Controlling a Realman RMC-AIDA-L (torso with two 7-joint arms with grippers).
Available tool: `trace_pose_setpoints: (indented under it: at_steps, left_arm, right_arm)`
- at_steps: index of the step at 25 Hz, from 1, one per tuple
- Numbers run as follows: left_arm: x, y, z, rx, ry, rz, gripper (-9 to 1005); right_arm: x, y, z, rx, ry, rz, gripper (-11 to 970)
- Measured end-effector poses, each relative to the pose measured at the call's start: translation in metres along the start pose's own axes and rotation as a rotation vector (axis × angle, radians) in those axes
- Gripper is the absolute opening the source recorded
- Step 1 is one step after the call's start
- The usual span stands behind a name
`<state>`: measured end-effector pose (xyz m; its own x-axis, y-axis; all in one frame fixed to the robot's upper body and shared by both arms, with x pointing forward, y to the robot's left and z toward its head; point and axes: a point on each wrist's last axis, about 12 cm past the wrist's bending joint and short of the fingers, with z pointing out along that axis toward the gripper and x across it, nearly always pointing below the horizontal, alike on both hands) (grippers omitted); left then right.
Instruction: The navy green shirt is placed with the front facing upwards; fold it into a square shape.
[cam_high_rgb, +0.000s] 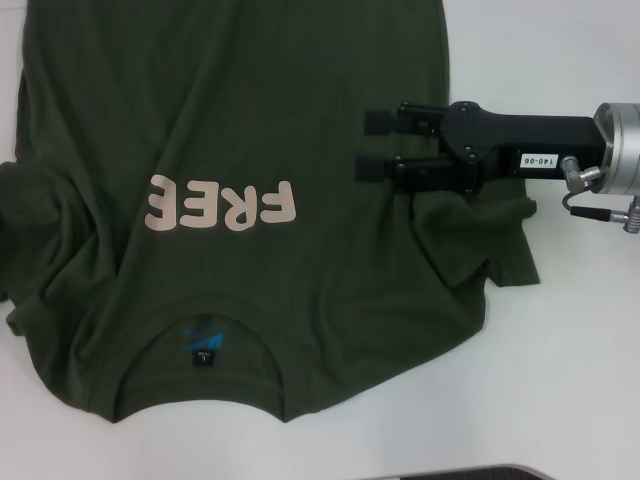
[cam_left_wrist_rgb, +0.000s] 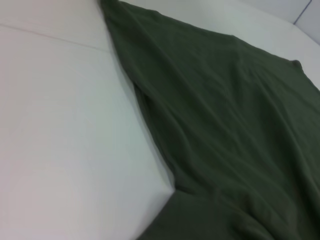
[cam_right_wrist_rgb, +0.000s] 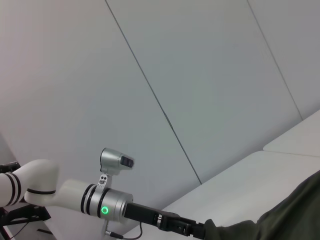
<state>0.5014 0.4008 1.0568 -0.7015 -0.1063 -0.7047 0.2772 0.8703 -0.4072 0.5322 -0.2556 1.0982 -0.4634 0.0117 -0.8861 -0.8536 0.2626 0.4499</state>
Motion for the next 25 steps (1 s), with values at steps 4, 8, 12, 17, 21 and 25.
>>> trace_pose_setpoints:
  at_steps: [4, 8, 12, 17, 21, 25]
  left_arm:
    - [0.0016, -0.0046, 0.0039, 0.022, 0.021, 0.013, 934]
    - [0.0011, -0.0083, 0.0066, 0.043, 0.029, 0.02, 934]
    - [0.0004, -0.0088, 0.0069, 0.045, 0.023, 0.019, 934]
    - [0.0002, -0.0085, 0.0067, 0.044, 0.022, 0.017, 935]
    - [-0.0006, -0.0095, 0.006, 0.052, 0.02, 0.015, 935]
    - [-0.0009, -0.0108, 0.0053, 0.065, 0.021, 0.011, 935]
  right_arm:
    - [0.0004, 0.0002, -0.0002, -0.001, 0.0, 0.001, 915]
    - [0.0005, 0.0004, -0.0003, -0.002, 0.0, 0.002, 915]
    - [0.0005, 0.0006, -0.0003, -0.003, -0.001, 0.002, 915]
    - [0.0004, 0.0006, -0.0003, -0.004, -0.002, 0.002, 915]
    - [0.0002, 0.0005, -0.0003, -0.003, -0.003, 0.001, 915]
    - [-0.0002, 0.0006, -0.0003, -0.003, -0.007, 0.001, 915]
